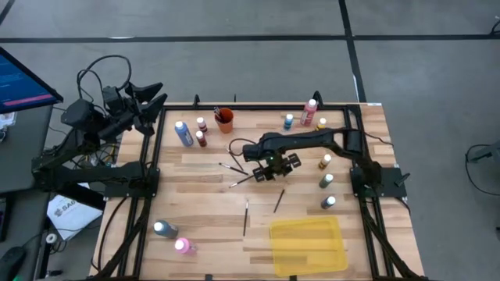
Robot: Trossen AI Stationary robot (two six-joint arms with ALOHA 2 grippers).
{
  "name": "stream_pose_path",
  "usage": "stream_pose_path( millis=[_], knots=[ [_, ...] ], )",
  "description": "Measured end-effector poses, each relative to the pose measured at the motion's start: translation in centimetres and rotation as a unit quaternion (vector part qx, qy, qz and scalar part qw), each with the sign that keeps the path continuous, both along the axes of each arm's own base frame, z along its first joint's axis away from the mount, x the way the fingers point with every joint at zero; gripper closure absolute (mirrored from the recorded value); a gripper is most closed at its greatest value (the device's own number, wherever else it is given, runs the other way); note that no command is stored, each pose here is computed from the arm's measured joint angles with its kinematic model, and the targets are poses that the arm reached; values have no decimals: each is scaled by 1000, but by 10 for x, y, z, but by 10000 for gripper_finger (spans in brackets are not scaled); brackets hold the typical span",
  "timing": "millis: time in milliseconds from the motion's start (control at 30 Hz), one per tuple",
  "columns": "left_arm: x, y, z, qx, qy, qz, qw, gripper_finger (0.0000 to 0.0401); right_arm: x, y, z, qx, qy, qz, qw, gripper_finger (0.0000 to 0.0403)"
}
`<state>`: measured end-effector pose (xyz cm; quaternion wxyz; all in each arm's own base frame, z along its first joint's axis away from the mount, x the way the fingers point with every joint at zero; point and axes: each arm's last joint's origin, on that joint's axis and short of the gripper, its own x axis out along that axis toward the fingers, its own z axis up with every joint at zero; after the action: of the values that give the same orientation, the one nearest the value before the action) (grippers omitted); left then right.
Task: Pick & Place Paint Supplies
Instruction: Put the black paint brush into the orange cup
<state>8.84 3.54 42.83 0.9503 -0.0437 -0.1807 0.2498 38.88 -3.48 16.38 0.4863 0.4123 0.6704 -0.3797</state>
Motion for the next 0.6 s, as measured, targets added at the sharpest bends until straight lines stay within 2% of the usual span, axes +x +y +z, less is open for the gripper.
stream_pose_path(
  millis=[67, 233, 600],
  knots=[
    [1, 0, 0, 0, 1, -1, 1000, 190, -3, 3, -6, 9, 28, -1, 1000, 216],
    [0, 0, 0, 3, 2, 0, 1000, 190, -7, 5, -8, 5, 32, -19, 999, 225],
    [0, 0, 0, 3, 3, 0, 1000, 190, -67, 36, -5, -10, 35, -137, 990, 231]
  ],
)
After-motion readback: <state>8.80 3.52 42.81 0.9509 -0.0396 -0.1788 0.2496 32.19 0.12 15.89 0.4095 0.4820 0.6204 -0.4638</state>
